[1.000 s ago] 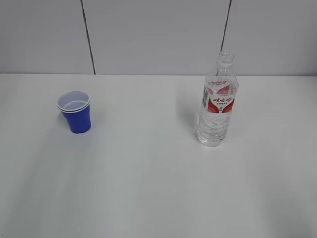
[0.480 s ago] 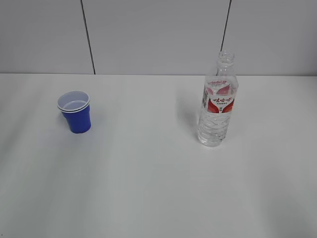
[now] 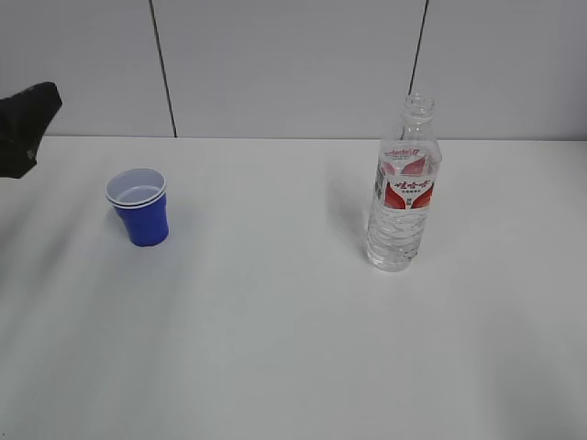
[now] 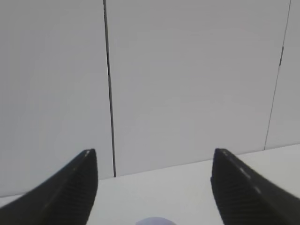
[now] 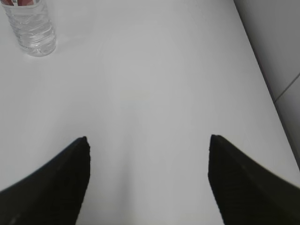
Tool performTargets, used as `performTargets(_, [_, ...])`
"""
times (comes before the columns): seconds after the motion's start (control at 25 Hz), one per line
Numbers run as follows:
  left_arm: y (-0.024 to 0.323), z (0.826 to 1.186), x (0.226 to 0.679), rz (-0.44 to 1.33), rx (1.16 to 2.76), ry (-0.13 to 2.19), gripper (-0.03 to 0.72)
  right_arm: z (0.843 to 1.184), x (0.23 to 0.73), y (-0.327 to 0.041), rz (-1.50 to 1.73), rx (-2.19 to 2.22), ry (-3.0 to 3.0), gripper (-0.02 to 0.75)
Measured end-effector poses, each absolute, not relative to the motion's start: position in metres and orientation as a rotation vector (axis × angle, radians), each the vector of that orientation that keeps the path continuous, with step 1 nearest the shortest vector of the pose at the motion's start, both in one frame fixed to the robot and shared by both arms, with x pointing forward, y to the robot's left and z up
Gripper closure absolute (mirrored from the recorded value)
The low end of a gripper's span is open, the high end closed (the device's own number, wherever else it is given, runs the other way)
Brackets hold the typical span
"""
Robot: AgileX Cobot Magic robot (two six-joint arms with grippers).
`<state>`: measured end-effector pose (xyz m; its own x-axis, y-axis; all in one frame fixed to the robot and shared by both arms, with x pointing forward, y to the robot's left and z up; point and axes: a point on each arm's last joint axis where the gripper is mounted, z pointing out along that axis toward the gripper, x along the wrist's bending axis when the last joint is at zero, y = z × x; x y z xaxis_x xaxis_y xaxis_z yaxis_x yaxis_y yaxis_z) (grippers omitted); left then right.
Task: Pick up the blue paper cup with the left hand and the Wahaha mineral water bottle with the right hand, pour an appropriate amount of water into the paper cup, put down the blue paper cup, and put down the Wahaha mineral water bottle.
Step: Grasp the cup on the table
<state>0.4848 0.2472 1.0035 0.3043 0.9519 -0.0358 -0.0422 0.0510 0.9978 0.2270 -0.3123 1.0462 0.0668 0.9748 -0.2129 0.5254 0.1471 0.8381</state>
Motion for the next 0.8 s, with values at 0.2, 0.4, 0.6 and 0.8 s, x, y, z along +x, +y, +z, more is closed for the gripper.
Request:
performTargets(0.2, [0.245,0.982,0.495,0.946,1.282,0.982,0.117,1.046,0.227,-0.312,0.667,1.493,1.575,0.150])
performTargets(0.4, [0.243,0.946,0.506,0.894,1.340,1.049,0.117,1.046,0.227,-0.312,0.667,1.493,1.575,0.150])
performTargets(0.6, [0.242,0.917,0.511,0.850,1.414,1.123,0.117,1.046,0.227,-0.312,0.667,1.493,1.575,0.150])
performTargets(0.8, [0.243,0.901,0.512,0.849,1.467,1.146,0.117,1.046,0.227,-0.312,0.667,1.493,1.575,0.150])
